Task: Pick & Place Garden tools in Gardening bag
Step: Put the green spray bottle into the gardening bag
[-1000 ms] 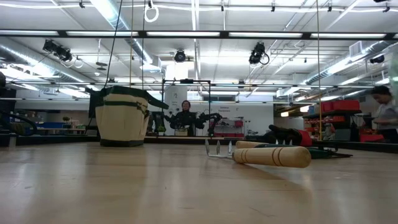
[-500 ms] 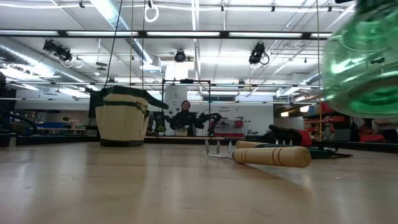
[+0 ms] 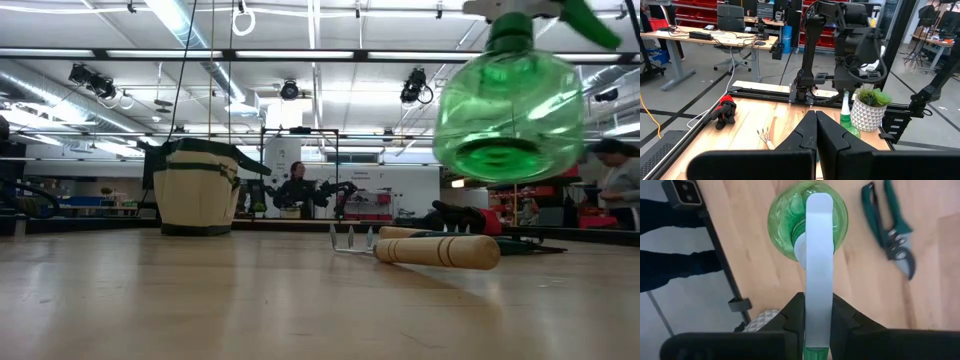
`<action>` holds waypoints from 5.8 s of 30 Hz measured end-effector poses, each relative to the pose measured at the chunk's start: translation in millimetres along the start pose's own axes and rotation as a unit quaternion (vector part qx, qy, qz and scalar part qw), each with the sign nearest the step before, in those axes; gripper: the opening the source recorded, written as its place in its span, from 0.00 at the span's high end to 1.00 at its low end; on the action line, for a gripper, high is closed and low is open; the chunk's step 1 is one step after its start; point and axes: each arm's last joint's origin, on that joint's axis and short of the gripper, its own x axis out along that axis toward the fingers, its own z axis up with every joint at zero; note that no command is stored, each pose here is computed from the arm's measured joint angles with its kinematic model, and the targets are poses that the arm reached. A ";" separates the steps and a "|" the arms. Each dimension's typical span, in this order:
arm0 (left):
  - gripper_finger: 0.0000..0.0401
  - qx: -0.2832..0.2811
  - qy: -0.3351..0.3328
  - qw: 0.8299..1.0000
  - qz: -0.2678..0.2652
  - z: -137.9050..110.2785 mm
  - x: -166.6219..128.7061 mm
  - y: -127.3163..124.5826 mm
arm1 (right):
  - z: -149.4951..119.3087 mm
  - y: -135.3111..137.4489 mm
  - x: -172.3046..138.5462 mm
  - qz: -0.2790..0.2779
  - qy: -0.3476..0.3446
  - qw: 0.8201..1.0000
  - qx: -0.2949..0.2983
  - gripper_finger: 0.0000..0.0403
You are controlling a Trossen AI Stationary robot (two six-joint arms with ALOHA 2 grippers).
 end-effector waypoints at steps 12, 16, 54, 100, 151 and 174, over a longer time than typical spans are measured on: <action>0.99 0.000 0.000 1.000 0.000 0.0 0.0 0.0 | 19.5 -31.3 -8.5 -0.014 -0.023 1.000 -0.007 0.86; 0.99 -0.001 0.000 1.000 0.000 0.0 0.1 0.0 | 24.1 -39.8 -10.9 -0.017 -0.029 0.999 -0.009 0.86; 0.99 -0.003 -0.010 1.000 -0.003 3.1 27.4 -0.6 | 46.0 -61.7 -91.0 -0.065 -0.204 0.976 -0.030 0.86; 0.49 -0.032 -0.040 0.998 -0.044 -26.4 165.1 -0.5 | 50.0 -59.5 -94.6 -0.060 -0.231 0.970 -0.037 0.86; 0.35 -0.027 0.109 0.992 -0.053 -16.2 232.4 5.4 | 49.5 -59.2 -94.5 -0.066 -0.228 0.969 -0.064 0.86; 0.35 -0.066 0.118 0.990 -0.046 -21.5 237.4 4.1 | 49.1 -59.4 -94.3 -0.069 -0.225 0.969 -0.073 0.86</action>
